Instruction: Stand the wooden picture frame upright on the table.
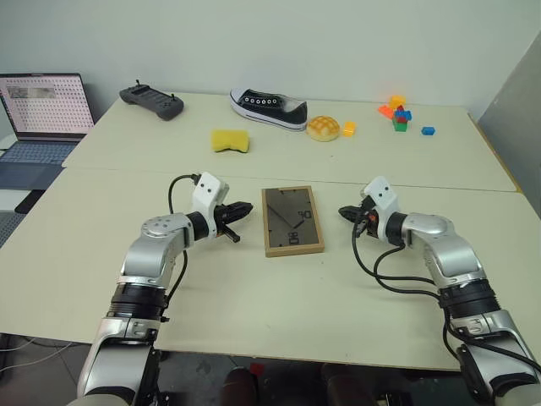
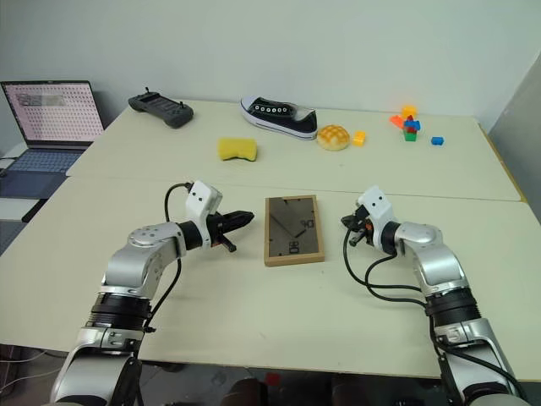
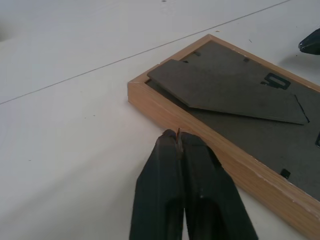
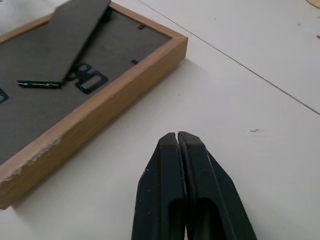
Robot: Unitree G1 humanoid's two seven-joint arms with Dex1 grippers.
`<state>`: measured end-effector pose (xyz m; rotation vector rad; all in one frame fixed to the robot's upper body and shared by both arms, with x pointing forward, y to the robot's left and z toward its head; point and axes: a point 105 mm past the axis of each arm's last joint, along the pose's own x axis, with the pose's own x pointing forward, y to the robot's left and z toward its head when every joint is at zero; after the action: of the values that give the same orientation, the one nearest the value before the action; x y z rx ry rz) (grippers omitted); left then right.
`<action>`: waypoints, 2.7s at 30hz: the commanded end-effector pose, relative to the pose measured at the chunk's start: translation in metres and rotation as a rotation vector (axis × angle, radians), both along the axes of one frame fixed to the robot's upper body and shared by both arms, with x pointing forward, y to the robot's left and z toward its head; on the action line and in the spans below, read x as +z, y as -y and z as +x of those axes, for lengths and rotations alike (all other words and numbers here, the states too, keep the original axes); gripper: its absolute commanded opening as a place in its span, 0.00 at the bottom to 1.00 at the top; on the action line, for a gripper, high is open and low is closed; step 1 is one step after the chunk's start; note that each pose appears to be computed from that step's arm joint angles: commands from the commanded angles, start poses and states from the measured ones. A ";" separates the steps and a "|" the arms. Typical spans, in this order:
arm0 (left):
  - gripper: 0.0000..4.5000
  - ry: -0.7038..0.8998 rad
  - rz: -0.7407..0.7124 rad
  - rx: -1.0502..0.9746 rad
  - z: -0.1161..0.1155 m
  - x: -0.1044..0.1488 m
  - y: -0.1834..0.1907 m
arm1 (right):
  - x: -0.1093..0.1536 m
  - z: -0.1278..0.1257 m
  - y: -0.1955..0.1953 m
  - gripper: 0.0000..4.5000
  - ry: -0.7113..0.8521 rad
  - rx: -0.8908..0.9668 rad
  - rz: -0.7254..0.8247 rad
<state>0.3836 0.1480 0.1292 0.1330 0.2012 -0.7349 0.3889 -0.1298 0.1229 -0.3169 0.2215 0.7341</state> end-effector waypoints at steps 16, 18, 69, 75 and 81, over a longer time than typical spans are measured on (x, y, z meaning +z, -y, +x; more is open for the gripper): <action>0.01 -0.040 0.097 -0.114 -0.014 -0.012 0.034 | 0.006 -0.037 -0.074 0.00 -0.061 0.238 0.113; 0.01 -0.049 0.113 -0.158 -0.026 -0.012 0.036 | 0.002 -0.047 -0.073 0.00 -0.078 0.264 0.096; 1.00 -1.024 -0.399 -0.136 -0.105 -0.048 0.025 | -0.016 -0.079 -0.077 0.00 -0.039 0.384 -0.069; 0.92 -0.992 -0.417 -0.173 -0.103 -0.039 0.031 | -0.020 -0.079 -0.069 0.00 -0.053 0.352 -0.072; 0.69 -0.952 -0.415 -0.102 -0.092 -0.042 0.017 | -0.022 -0.075 -0.062 0.00 -0.054 0.299 -0.071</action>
<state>0.2920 0.1286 0.0947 -0.6339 0.9229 -0.9072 0.3109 -0.0662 0.0860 -0.4037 0.3110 1.0610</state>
